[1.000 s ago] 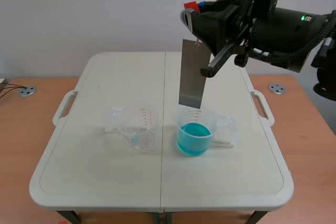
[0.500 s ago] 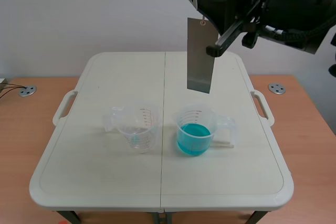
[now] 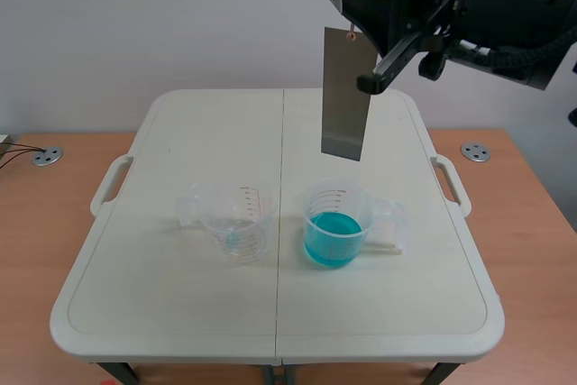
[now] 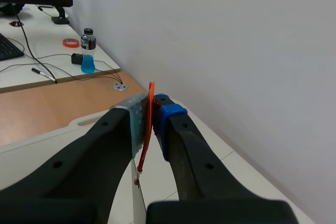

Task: Hold the metal plate by the orange handle, dip it into the blue solution, take it out and point at it, then put the plate back in the beaker on the left.
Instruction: 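Raise the plate and point at it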

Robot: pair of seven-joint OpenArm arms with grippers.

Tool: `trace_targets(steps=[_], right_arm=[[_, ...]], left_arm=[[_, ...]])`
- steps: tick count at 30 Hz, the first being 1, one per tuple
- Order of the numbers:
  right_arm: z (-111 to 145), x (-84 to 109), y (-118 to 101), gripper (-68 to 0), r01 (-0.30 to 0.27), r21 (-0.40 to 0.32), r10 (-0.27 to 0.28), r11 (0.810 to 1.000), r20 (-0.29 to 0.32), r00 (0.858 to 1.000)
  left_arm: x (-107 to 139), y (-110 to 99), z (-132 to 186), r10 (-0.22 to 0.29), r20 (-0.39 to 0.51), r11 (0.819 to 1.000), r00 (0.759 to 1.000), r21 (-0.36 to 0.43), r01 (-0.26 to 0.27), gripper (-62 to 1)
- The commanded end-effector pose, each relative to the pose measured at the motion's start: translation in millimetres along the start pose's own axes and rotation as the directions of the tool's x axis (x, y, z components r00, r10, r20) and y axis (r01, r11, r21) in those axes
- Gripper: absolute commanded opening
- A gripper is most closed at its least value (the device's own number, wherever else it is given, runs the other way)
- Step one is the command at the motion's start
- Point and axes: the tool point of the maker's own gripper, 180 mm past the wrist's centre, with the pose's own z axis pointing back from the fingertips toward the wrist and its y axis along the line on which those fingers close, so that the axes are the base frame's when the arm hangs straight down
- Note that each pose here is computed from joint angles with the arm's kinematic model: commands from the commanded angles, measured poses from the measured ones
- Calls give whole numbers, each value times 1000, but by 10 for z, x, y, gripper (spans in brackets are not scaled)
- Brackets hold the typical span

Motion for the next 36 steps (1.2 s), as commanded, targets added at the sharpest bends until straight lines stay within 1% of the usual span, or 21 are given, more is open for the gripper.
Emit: trace_targets(steps=[1,5,8,11,15,18,21,23,26,31,33,36], right_arm=[[2,149,-26,-662,-16,-1,16,1000,45,999],[2,148,-26,-662,-16,-1,16,1000,44,999],[2,148,-26,-662,-16,-1,16,1000,44,999],[2,148,-26,-662,-16,-1,16,1000,44,999],[2,148,-26,-662,-16,-1,16,1000,44,999],[1,143,-26,-662,-16,-1,16,1000,41,999],[1,142,-26,-662,-16,-1,16,1000,41,999],[1,142,-26,-662,-16,-1,16,1000,41,999],[1,142,-26,-662,-16,-1,16,1000,41,999],[1,134,-26,-662,-16,-1,16,1000,36,999],[1,134,-26,-662,-16,-1,16,1000,36,999],[1,132,-26,-662,-16,-1,16,1000,35,999]], left_arm=[[96,-77,-119,9,33,1000,999,-26,-8,-579],[243,-311,-448,3,63,994,998,-106,4,-579],[344,-543,-704,-6,79,986,997,-165,19,-579],[427,-820,-937,-17,88,974,996,-226,37,-579],[502,-1205,-1179,-30,98,952,995,-300,58,-579],[527,-1433,-1316,-29,98,939,995,-339,61,-579],[543,-1591,-1428,-30,106,931,994,-360,67,-579],[533,-1662,-1503,-41,105,928,994,-364,76,-579],[526,-1696,-1618,-56,102,933,993,-349,88,-579],[554,-1622,-1765,-70,101,952,992,-289,97,-579],[568,-1593,-1796,-72,104,956,992,-275,98,-579],[556,-1554,-1820,-99,102,960,990,-251,122,-579]])
